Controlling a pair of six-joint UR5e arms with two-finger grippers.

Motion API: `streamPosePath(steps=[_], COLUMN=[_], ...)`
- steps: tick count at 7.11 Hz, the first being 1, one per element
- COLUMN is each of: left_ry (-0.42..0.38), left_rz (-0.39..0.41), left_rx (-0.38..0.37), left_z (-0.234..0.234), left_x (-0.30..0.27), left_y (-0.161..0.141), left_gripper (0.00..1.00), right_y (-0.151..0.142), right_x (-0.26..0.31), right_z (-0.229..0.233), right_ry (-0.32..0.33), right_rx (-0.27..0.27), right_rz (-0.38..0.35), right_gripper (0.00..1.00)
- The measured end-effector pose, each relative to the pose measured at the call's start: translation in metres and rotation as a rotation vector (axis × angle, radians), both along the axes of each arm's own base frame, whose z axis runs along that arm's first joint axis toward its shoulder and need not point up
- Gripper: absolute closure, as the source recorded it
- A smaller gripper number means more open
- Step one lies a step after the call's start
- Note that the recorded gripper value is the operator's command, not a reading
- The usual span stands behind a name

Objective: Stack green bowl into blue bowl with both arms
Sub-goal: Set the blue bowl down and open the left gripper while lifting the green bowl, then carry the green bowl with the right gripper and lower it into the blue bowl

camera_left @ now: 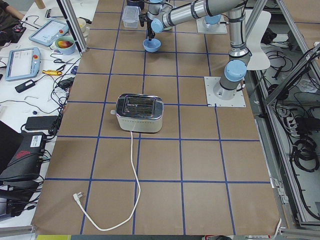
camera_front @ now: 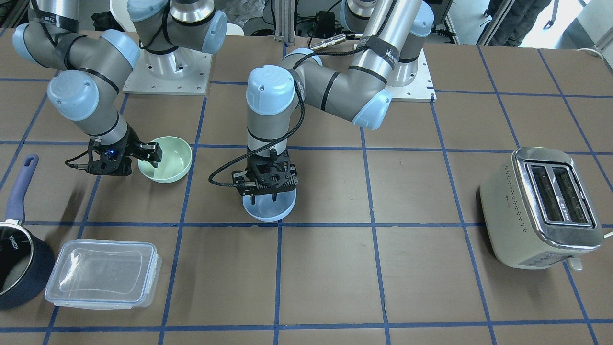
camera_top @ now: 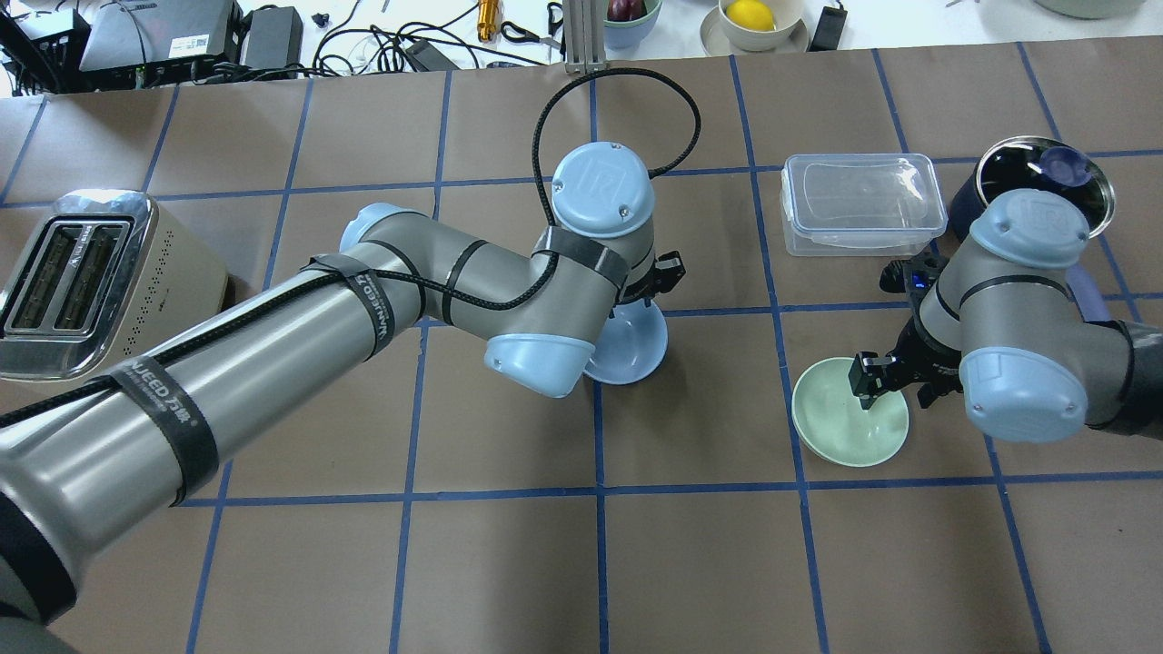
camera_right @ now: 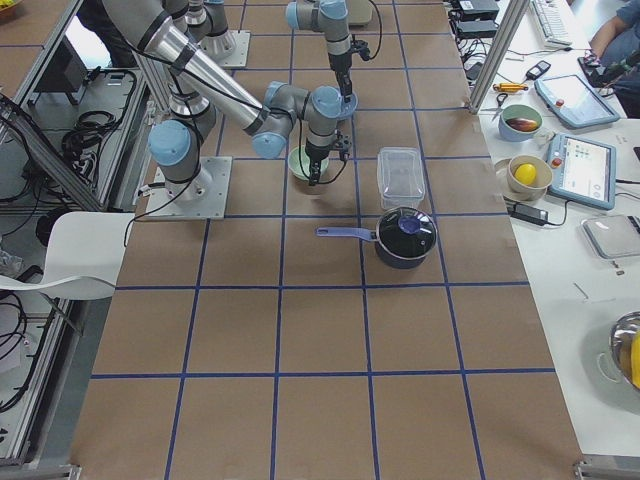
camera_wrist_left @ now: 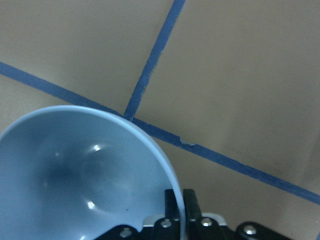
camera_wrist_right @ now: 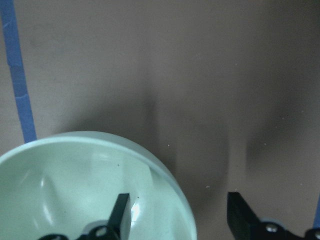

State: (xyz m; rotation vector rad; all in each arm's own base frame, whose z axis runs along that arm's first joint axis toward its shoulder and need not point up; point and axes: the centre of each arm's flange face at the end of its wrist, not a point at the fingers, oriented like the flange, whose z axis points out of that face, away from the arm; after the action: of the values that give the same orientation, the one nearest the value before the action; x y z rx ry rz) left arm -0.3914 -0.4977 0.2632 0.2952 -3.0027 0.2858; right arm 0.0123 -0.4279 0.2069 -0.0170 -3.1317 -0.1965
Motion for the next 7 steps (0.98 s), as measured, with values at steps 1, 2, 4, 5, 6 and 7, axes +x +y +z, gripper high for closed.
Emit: streamPosePath(steps=[1, 2, 4, 5, 6, 7], left_ry=[-0.006, -0.007, -0.017, -0.031, -0.046, -0.056], left_rz=[-0.066, -0.097, -0.158, -0.193, -0.222, -0.223], left_rx=[-0.035, -0.064, -0.038, -0.009, 0.011, 0.021], left_z=[0.021, 0.048, 0.104, 0.131, 0.154, 0.174], left_x=[0.021, 0.045, 0.104, 0.138, 0.171, 0.201], left_y=[-0.009, -0.014, -0.012, -0.006, 0.002, 0.010], left_gripper=[0.00, 0.00, 0.00, 0.00, 0.00, 0.00], right_y=[0.000, -0.001, -0.007, -0.018, -0.030, -0.043], right_x=[0.000, 0.000, 0.001, 0.006, 0.013, 0.030], right_z=[0.000, 0.000, 0.007, 0.018, 0.032, 0.047], right_ry=[-0.001, -0.002, -0.019, -0.059, -0.107, -0.155], right_rx=[-0.003, -0.006, -0.025, -0.047, -0.064, -0.080], right_rz=[-0.001, -0.002, -0.013, -0.032, -0.061, -0.097], right_gripper=[1.00, 1.00, 1.00, 1.00, 1.00, 1.00])
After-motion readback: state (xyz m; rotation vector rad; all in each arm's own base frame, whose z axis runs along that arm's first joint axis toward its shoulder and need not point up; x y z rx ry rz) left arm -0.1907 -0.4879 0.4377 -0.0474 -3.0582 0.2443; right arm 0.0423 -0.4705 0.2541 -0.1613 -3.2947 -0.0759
